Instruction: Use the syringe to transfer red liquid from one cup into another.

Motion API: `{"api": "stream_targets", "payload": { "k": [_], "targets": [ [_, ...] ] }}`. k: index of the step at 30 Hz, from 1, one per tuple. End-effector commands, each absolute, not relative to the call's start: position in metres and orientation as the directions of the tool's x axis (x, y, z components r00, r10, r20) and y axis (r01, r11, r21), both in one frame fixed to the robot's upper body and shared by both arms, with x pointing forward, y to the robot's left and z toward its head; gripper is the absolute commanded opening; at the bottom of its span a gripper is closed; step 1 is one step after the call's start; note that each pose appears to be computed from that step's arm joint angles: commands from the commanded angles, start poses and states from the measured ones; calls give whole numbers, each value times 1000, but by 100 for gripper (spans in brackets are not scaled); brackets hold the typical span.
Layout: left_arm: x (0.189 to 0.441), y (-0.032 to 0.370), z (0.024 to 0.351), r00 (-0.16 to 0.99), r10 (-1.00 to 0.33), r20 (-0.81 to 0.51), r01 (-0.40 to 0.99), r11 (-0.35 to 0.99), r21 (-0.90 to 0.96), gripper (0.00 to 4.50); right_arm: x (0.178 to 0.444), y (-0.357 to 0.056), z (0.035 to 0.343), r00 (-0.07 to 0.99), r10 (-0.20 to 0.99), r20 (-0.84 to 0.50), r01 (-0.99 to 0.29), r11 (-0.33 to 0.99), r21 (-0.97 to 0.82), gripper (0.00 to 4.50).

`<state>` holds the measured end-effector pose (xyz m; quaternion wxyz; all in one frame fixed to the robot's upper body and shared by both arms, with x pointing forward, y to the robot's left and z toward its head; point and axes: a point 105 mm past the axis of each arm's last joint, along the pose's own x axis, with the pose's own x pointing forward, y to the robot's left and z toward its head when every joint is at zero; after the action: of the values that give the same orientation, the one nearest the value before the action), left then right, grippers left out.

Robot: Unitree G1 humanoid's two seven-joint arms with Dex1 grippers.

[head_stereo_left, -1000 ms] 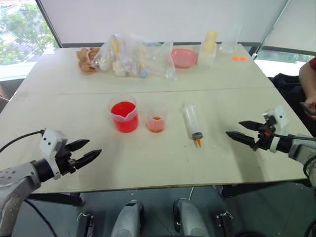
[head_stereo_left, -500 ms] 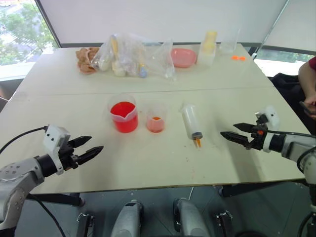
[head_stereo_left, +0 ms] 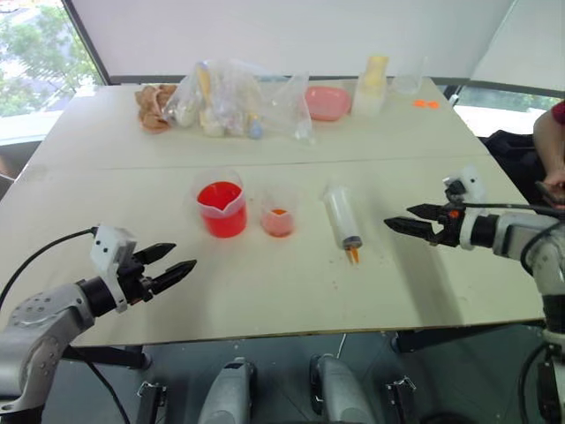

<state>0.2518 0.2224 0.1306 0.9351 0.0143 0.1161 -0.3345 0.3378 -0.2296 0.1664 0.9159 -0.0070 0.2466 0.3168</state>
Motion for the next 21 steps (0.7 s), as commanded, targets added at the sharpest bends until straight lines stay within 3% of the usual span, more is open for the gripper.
{"api": "stream_targets", "payload": {
  "k": [1,10,21],
  "targets": [
    [249,220,146,738,-644,-203,655,755,-17,343,355,-205,180,627,568,-533,-584,796,161,446],
    [241,205,134,750,-635,-185,640,767,-36,343,392,-173,185,514,568,-643,-591,778,215,446],
    [226,199,135,758,-622,-195,631,775,-19,343,415,-145,155,442,493,-749,-581,793,180,446]
  ]
}}
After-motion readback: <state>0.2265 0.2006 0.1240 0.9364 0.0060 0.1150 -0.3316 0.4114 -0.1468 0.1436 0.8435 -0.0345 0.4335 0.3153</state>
